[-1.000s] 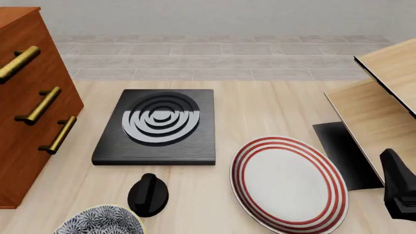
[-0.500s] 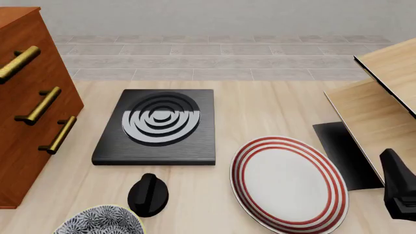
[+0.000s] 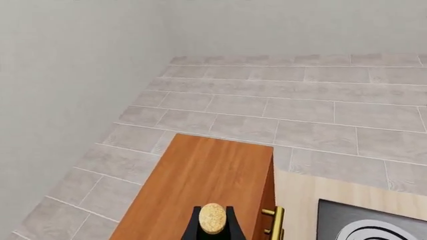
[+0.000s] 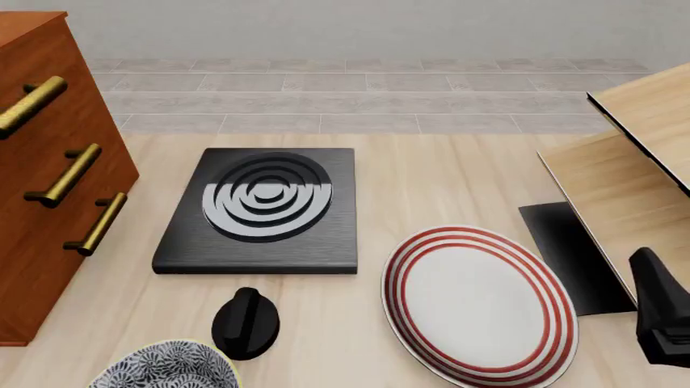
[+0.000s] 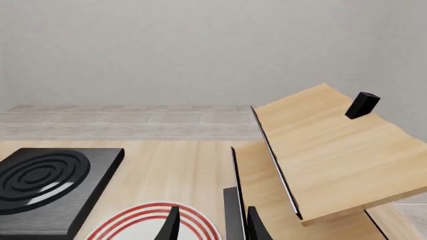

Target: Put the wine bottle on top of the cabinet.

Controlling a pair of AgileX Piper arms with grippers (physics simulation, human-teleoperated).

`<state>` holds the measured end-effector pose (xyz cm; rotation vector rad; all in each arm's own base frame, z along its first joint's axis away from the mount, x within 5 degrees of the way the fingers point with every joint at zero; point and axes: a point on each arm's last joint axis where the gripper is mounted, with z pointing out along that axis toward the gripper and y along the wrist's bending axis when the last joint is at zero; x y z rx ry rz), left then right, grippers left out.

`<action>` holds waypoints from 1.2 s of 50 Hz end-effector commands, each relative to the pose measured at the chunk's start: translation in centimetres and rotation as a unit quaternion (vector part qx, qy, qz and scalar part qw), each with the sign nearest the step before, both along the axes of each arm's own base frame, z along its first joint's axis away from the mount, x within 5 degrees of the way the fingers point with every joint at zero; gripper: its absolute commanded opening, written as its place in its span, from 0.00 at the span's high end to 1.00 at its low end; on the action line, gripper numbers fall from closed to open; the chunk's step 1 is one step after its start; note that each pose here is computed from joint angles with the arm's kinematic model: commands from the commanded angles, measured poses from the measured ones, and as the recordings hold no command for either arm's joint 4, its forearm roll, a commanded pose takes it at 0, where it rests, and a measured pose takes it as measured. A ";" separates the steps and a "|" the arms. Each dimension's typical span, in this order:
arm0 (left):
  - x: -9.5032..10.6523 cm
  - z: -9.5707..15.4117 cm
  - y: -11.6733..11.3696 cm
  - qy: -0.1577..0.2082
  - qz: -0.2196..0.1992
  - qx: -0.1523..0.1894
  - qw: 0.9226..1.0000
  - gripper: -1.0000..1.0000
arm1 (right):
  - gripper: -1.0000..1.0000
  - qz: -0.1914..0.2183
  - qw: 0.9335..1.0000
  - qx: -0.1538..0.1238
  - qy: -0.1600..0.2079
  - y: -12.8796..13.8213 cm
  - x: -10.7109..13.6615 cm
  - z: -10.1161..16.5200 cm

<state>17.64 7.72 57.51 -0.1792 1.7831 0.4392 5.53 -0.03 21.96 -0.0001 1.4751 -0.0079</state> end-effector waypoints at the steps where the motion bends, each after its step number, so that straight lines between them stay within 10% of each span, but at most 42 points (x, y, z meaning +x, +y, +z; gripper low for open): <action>1: 2.9 -4.2 1.4 0.099 0.002 -0.028 0.995 1.00 | 0.00 0.000 1.000 -0.001 -0.001 0.0 0.0 0.0; 8: 2.8 -4.2 1.1 0.102 -0.004 -0.028 0.994 1.00 | 0.00 0.000 1.000 -0.001 -0.001 0.0 0.0 0.0; 9: 2.8 -4.2 1.1 0.101 -0.003 -0.029 0.994 0.00 | 0.00 0.000 1.000 -0.001 -0.001 0.0 0.0 0.0; 60: -0.5 -1.9 0.2 0.071 0.008 -0.005 0.997 0.00 | 0.00 0.001 1.000 -0.005 -0.004 0.0 0.0 0.3</action>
